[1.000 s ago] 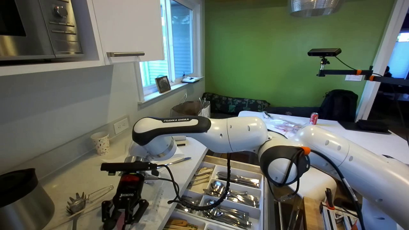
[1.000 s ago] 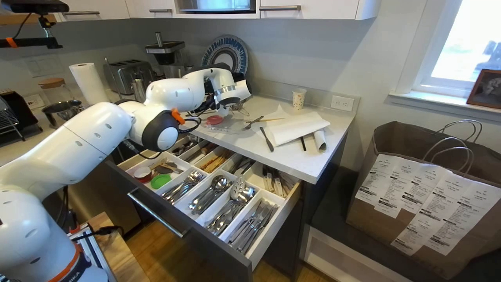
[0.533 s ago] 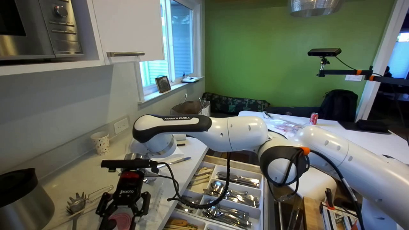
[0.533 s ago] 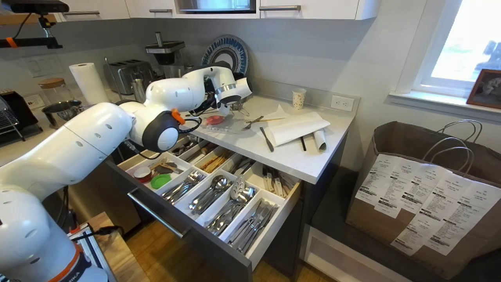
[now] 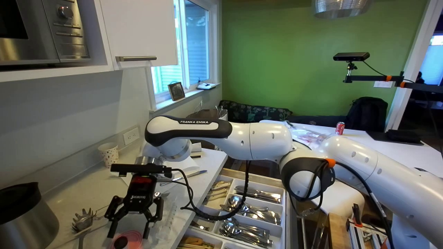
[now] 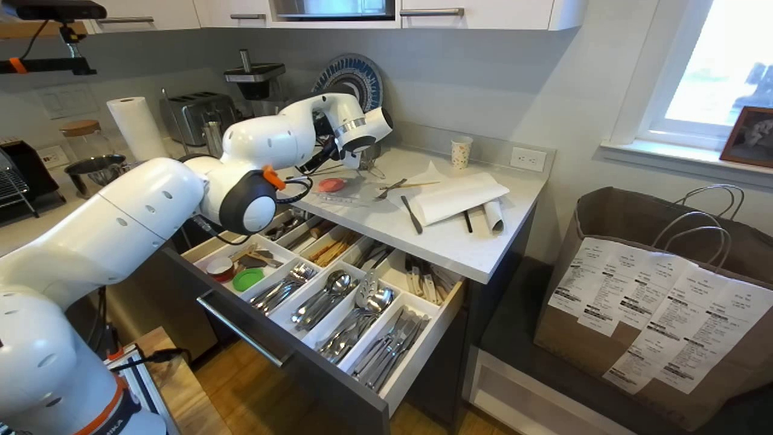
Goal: Pick up the syringe on the left and place it standing on the kitchen counter
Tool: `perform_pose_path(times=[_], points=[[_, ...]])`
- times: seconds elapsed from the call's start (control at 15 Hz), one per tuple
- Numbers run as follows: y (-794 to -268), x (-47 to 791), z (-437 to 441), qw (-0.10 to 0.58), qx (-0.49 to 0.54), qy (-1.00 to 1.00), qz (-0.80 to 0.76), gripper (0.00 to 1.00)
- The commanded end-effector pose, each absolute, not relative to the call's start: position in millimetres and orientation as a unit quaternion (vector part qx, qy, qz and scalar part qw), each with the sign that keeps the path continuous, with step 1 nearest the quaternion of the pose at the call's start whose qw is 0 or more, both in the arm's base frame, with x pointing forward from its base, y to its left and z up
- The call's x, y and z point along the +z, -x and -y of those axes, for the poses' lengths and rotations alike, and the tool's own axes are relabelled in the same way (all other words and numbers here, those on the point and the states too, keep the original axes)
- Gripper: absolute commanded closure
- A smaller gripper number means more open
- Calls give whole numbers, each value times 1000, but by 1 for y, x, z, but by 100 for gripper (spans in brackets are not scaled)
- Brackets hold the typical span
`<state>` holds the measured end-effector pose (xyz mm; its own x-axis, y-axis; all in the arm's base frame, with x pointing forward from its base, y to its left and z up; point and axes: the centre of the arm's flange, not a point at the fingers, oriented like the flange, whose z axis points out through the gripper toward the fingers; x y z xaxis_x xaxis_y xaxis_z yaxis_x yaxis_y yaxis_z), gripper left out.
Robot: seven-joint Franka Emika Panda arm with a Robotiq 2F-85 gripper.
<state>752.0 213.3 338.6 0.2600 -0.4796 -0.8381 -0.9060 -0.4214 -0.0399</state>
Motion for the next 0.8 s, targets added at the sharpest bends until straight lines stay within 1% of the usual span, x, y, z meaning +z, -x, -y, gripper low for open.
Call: perform_pose_path(times=[0.0,0.53,0.73], points=[[-755,364,-197,243,357,766,-476,0],[-746,375,-160,216,295,778,-511,0],[-742,375,-153,204,258,794,-511,0]])
